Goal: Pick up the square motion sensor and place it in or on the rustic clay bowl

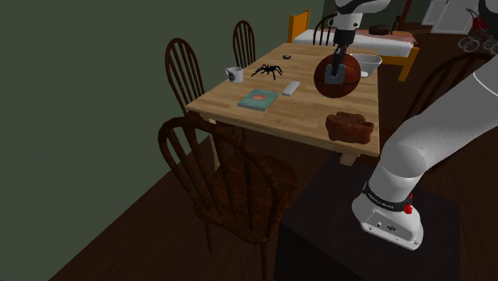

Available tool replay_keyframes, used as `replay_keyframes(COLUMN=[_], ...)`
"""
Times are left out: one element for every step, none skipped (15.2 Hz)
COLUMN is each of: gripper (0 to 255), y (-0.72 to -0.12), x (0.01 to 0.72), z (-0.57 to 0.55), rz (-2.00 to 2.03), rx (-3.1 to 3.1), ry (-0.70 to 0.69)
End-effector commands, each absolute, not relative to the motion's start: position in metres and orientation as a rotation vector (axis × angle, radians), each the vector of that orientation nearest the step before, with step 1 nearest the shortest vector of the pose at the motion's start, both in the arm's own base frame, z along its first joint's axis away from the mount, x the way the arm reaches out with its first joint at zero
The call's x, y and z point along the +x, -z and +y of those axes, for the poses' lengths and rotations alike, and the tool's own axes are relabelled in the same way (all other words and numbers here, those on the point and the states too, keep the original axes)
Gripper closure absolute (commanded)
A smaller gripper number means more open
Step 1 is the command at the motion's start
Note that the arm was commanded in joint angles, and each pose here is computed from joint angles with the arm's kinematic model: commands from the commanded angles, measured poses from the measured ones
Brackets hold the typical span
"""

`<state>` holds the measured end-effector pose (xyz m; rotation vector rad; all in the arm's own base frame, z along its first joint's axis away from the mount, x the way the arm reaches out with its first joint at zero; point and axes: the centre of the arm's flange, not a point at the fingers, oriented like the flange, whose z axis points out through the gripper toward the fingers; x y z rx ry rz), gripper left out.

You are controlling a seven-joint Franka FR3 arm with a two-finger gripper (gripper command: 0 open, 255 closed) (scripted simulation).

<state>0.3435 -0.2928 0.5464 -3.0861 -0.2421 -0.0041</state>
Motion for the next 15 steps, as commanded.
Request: replay_keyframes(gripper=[255, 255, 255, 255, 255, 255, 255, 255, 255, 255, 255, 255, 255, 255, 255], y=[-0.55, -0.551, -0.552, -0.553, -0.554, -0.555, -0.556, -0.557, -0.558, -0.559, -0.56, -0.561, -0.555, -0.55, -0.545], x=[0.326, 0.315, 0.303, 0.292, 0.281, 0.27, 0.258, 0.247, 0.236, 0.224, 0.213, 0.202, 0.202, 0.202, 0.202], z=[-0.282, -0.276, -0.269, -0.262, -0.255, -0.249, -0.242, -0.235, -0.228, -0.221, -0.215, -0.208, -0.208, -0.208, -0.208], rz=[-0.242, -0.242, -0.242, -0.242, -0.242, -0.242, -0.242, -0.242, -0.242, -0.242, -0.242, -0.242, -0.242, -0.242, -0.242], rx=[-3.086, -3.086, -3.086, -3.086, -3.086, -3.086, -3.086, -3.086, -3.086, -3.086, -3.086, -3.086, -3.086, -3.086, -3.086], ry=[0.005, 0.005, 0.005, 0.005, 0.005, 0.005, 0.005, 0.005, 0.005, 0.005, 0.005, 0.005, 0.005, 0.005, 0.005])
